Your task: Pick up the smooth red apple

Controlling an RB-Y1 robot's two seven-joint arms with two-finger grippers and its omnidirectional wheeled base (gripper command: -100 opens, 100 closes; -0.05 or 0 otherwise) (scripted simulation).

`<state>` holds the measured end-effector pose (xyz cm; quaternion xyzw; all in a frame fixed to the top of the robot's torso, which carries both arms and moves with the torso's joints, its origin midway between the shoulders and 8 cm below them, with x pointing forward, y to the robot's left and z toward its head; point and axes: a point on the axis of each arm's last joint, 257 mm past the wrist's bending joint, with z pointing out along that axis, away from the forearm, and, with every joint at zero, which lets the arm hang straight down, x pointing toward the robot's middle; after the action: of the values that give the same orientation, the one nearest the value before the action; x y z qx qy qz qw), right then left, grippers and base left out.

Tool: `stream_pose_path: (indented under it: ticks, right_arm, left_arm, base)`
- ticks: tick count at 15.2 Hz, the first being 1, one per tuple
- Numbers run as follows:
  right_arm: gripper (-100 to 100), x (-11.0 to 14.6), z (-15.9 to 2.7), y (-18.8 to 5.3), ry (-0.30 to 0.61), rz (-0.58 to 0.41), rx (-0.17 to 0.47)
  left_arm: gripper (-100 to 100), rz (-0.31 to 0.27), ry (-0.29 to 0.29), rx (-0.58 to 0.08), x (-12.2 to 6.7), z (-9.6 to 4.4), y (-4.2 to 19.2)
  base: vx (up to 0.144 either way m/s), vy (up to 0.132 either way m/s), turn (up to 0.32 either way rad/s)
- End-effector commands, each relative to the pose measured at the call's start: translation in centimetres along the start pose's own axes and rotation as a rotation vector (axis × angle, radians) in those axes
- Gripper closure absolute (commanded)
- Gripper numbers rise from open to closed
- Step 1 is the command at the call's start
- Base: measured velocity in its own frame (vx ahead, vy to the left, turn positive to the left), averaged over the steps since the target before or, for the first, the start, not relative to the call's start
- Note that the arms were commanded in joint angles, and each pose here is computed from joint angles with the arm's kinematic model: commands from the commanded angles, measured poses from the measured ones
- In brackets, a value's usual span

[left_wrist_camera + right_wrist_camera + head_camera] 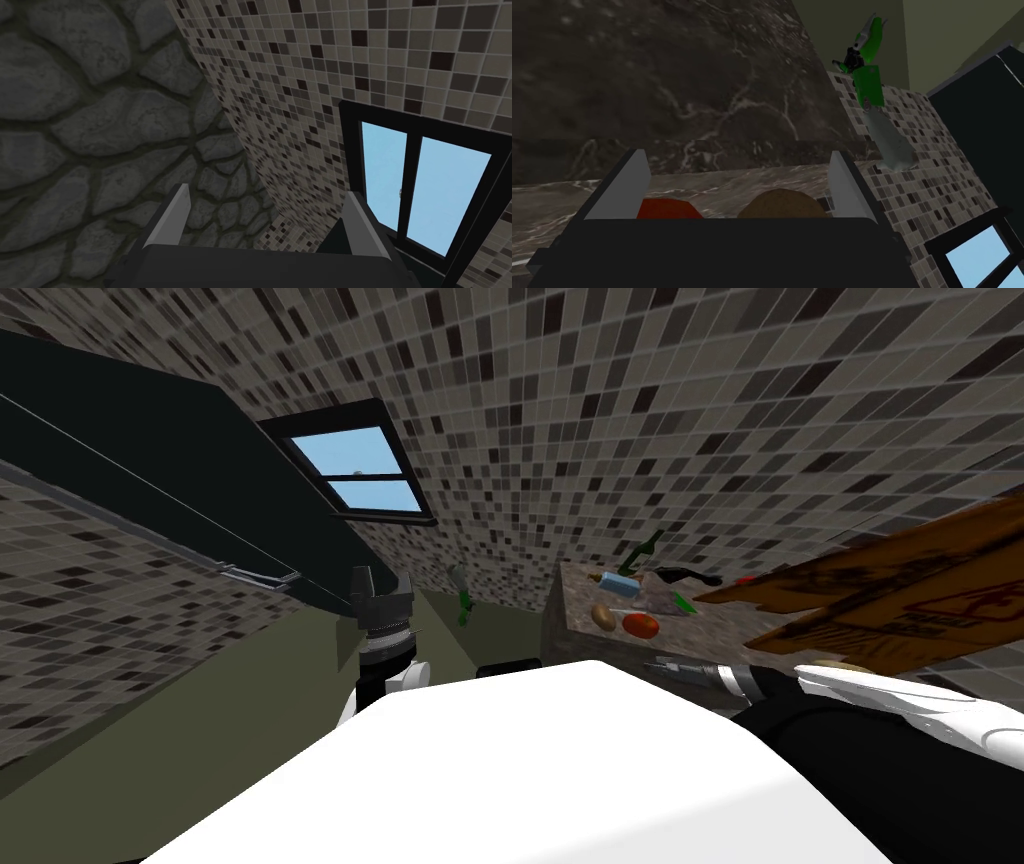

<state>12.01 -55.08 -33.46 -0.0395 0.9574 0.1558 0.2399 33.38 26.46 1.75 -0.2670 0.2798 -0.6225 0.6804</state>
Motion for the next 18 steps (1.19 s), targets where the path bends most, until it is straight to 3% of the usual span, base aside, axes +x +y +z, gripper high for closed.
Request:
stream_pose_path:
  ticks: [1,11,12,13,16,18]
  right_arm:
    - [-100,1.0,-1.7,-1.6,0.071,-0.042,0.024]
    - [-100,0.8,-9.8,-8.0,0.336,-0.217,0.142]
    - [-100,0.7,-9.9,-8.0,0.336,-0.218,0.143]
    - [-100,0.4,-11.1,-8.8,0.375,-0.244,0.157]
    - [-100,0.4,-11.1,-8.8,0.375,-0.244,0.157]
    - [-100,-0.3,-13.1,-10.0,0.439,-0.286,0.181]
  left_arm:
    - [0,0.0,0.0,0.0,0.0,0.0,0.0]
    - [0,0.0,0.0,0.0,0.0,0.0,0.0]
    - [0,0.0,0.0,0.0,0.0,0.0,0.0]
    - [0,0.0,0.0,0.0,0.0,0.0,0.0]
    - [0,0.0,0.0,0.0,0.0,0.0,0.0]
    - [0,0.0,0.0,0.0,0.0,0.0,0.0]
  base:
    - [0.068,0.047,0.09]
    - [0.062,0.049,0.069]
    - [0.065,0.042,0.059]
    - [0.065,0.042,0.072]
    - [0.034,0.027,0.024]
    - [0.034,0.03,0.06]
